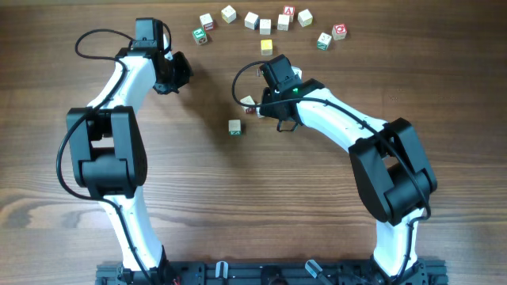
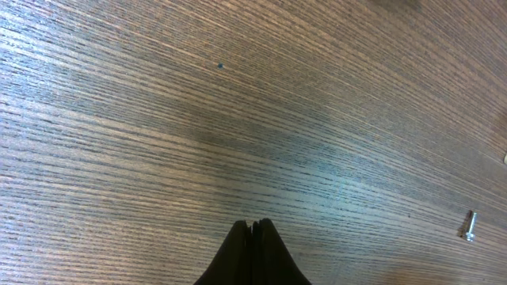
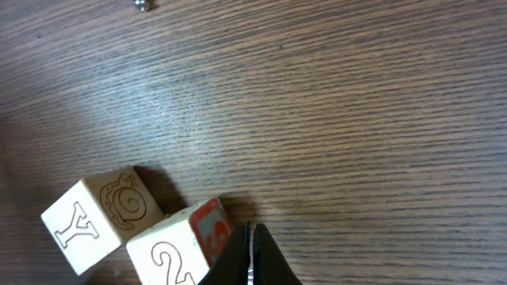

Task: Form a circle

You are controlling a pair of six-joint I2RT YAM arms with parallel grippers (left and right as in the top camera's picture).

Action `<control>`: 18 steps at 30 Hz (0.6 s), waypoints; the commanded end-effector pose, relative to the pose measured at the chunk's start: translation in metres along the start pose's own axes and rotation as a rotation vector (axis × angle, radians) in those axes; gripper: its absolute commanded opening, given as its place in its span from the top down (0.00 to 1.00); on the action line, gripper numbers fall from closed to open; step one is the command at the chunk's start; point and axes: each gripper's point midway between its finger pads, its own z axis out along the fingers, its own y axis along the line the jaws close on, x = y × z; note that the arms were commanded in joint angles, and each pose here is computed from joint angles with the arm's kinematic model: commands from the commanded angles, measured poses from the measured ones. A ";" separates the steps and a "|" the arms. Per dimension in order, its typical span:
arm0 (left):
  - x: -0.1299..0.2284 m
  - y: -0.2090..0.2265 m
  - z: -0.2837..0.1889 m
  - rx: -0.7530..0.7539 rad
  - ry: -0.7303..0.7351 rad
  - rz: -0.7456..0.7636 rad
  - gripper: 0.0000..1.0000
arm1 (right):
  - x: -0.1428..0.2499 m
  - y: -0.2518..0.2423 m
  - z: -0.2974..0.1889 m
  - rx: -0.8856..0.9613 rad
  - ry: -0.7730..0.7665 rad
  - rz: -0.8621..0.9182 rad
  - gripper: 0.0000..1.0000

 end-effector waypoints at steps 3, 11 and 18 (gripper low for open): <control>-0.007 -0.006 -0.007 0.007 -0.024 -0.002 0.96 | 0.008 -0.002 0.008 -0.006 0.031 -0.027 0.95; -0.007 -0.006 -0.007 0.007 -0.024 -0.002 0.96 | 0.009 -0.002 0.008 -0.011 0.038 -0.028 0.96; -0.007 -0.006 -0.007 0.007 -0.024 -0.002 0.96 | 0.010 -0.001 0.008 -0.017 0.042 -0.034 0.95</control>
